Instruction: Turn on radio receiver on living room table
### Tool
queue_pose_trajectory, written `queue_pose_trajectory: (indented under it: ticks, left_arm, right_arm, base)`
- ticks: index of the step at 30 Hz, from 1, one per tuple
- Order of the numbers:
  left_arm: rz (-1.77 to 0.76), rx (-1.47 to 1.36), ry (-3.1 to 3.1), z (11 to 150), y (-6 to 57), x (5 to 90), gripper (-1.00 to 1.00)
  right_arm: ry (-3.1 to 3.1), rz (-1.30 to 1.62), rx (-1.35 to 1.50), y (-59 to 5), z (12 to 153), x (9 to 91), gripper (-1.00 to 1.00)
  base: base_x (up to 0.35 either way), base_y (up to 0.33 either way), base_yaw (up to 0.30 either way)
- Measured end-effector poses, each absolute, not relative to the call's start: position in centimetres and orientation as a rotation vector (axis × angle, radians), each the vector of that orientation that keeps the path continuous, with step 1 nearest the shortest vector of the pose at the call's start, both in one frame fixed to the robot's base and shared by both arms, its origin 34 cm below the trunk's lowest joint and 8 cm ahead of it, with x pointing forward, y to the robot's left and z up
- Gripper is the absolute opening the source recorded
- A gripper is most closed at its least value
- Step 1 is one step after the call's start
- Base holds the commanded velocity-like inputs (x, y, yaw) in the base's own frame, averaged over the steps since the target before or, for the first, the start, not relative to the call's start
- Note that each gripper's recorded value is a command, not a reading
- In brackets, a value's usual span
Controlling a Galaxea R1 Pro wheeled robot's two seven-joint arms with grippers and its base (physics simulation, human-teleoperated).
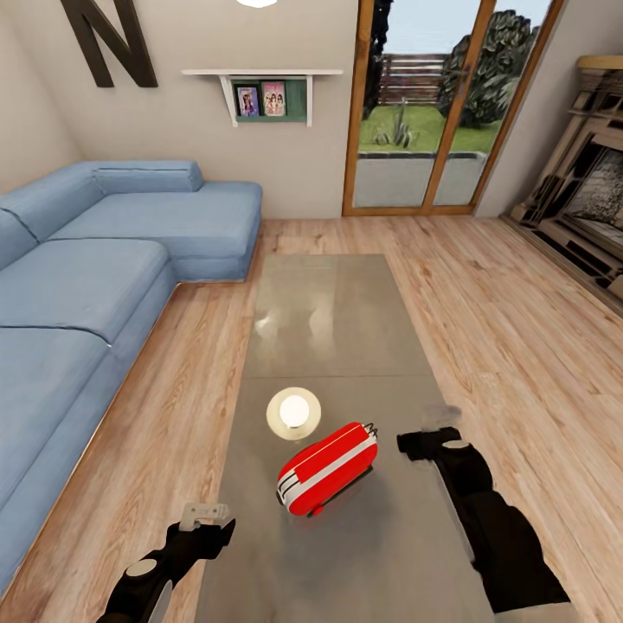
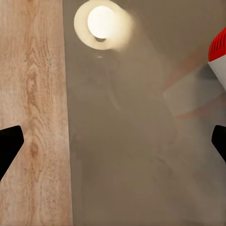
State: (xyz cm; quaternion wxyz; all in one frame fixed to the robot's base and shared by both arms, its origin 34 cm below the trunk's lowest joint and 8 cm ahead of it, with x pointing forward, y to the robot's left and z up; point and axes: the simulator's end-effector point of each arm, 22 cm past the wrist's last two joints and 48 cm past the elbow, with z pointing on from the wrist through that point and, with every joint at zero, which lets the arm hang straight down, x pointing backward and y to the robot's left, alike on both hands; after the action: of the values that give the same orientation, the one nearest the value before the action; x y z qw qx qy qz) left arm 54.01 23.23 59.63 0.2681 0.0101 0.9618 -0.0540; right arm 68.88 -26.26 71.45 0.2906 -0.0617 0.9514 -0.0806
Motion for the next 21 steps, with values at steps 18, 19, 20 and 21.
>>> queue_pose_trajectory:
  ticks: [18, 19, 20, 21]
  left_arm:
    - [-0.146, 0.027, 2.595, 59.6, 23.2, 54.0, 1.00]
    - [-0.145, 0.027, 2.595, 59.6, 23.2, 54.0, 1.00]
    - [-0.145, 0.027, 2.595, 59.6, 23.2, 54.0, 1.00]
    - [-0.145, 0.027, 2.595, 59.6, 23.2, 54.0, 1.00]
  right_arm:
    - [2.552, -0.135, -0.129, -20.9, 73.9, 71.4, 1.00]
    - [2.549, -0.150, -0.135, -21.2, 73.9, 71.4, 1.00]
    - [2.547, -0.164, -0.141, -21.4, 74.0, 71.4, 1.00]
    - [2.545, -0.170, -0.143, -21.5, 74.1, 71.5, 1.00]
  base:
    - [0.000, 0.000, 0.000]
    - [0.000, 0.000, 0.000]
    - [0.000, 0.000, 0.000]
    - [0.000, 0.000, 0.000]
